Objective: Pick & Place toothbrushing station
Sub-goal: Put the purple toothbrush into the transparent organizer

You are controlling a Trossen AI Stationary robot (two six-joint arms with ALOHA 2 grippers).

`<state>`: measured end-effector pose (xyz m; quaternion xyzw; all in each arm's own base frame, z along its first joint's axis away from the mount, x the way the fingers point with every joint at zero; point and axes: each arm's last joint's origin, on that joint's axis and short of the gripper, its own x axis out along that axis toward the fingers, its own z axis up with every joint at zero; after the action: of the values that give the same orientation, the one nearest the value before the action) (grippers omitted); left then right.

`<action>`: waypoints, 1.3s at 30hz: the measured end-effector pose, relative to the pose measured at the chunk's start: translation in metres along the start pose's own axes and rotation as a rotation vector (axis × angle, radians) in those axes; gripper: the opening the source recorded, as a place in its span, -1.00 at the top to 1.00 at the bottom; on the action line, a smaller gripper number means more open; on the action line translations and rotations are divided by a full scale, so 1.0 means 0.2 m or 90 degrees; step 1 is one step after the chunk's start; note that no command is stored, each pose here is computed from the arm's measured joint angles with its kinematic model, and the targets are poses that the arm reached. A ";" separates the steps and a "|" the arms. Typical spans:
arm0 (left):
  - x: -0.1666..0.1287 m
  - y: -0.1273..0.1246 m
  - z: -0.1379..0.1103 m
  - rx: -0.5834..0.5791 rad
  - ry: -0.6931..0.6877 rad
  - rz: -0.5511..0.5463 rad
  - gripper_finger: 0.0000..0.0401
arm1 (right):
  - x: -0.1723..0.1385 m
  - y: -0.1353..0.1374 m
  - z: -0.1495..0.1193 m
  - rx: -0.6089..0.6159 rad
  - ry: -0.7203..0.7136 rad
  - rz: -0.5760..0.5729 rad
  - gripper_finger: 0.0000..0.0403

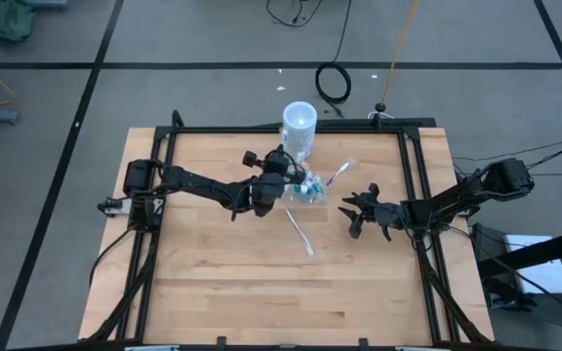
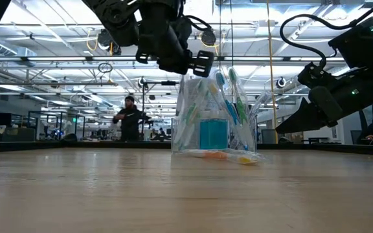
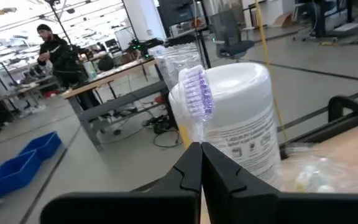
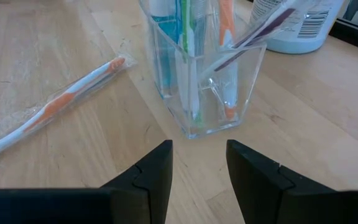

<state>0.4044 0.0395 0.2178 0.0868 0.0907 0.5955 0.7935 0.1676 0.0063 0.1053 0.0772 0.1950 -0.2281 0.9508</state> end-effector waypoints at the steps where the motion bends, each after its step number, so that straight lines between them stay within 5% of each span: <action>1: 0.00 0.00 0.00 0.001 0.000 -0.001 0.99 | 0.00 0.00 0.00 0.000 0.000 0.000 0.30; 17: -0.06 -0.01 -0.10 -0.011 0.040 0.030 0.99 | 0.00 0.00 0.00 -0.003 0.000 0.000 0.30; 29: -0.25 -0.06 -0.12 0.055 0.036 -0.038 0.96 | 0.00 0.00 0.00 -0.014 0.000 0.000 0.30; 39: -0.20 -0.05 -0.18 0.055 0.095 -0.116 0.96 | 0.00 0.00 0.00 -0.012 0.000 0.000 0.30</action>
<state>0.3950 -0.0002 0.1823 0.0676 0.1826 0.5213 0.8309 0.1675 0.0063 0.1053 0.0680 0.1970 -0.2262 0.9515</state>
